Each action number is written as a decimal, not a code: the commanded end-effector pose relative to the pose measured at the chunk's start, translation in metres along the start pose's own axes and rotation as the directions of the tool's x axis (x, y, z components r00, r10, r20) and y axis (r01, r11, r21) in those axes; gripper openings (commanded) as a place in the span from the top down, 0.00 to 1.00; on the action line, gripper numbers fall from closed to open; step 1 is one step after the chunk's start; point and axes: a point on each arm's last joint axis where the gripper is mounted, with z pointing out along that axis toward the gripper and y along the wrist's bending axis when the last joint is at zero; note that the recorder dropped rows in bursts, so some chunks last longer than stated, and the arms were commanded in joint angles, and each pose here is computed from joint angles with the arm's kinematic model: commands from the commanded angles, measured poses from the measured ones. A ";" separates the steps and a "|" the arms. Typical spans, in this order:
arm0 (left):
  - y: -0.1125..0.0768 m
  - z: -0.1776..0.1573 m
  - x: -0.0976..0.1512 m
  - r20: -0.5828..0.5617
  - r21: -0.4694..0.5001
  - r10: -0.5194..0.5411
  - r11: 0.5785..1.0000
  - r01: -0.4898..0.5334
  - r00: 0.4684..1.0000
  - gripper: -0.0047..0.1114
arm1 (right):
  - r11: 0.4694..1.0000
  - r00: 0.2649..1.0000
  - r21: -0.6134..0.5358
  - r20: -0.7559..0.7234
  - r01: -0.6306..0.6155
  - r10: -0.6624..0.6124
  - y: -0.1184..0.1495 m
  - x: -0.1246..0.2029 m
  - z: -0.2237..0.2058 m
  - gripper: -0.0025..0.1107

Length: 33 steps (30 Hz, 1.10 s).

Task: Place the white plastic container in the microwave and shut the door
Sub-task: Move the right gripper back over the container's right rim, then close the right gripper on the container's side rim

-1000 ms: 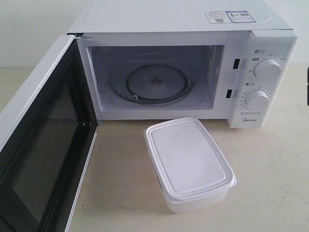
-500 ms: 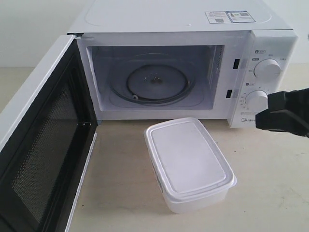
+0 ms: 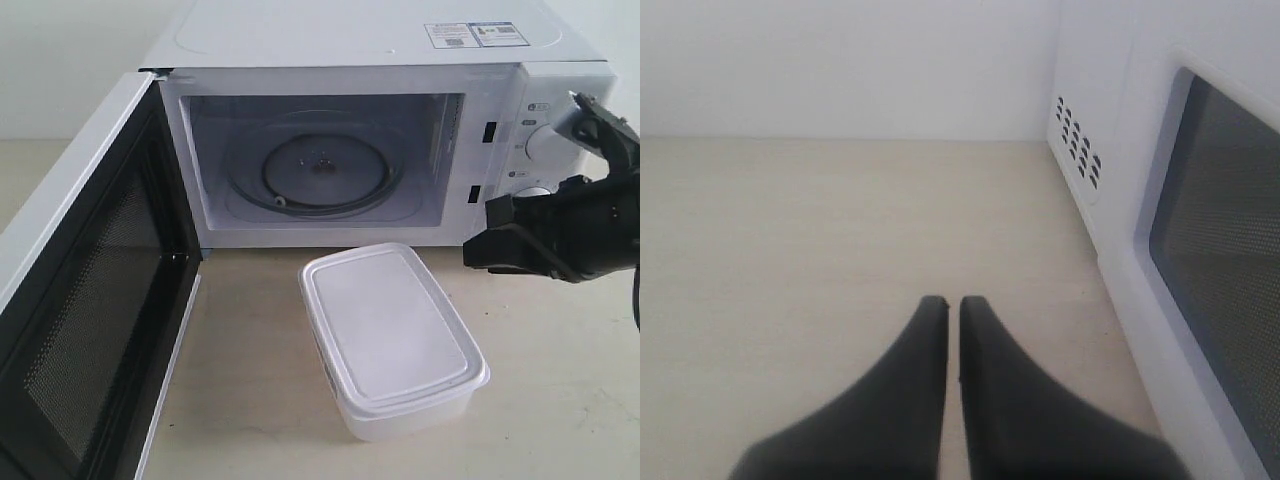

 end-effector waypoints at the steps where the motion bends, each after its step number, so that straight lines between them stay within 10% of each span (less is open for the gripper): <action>1: 0.000 0.000 0.000 0.012 0.003 -0.009 1.000 0.009 1.000 0.92 | 1.000 1.000 0.029 0.005 -0.001 0.001 -0.014 -0.002 0.014 0.72; 30: 0.000 0.000 0.000 0.012 0.003 -0.009 1.000 0.009 1.000 0.92 | 0.995 0.995 -0.093 -0.097 -0.018 0.009 -0.039 0.020 0.076 0.58; 33: 0.000 0.000 0.000 0.012 0.003 -0.009 1.000 0.009 1.000 0.92 | 0.991 0.994 -0.133 -0.110 -0.028 0.013 -0.036 0.022 0.077 0.81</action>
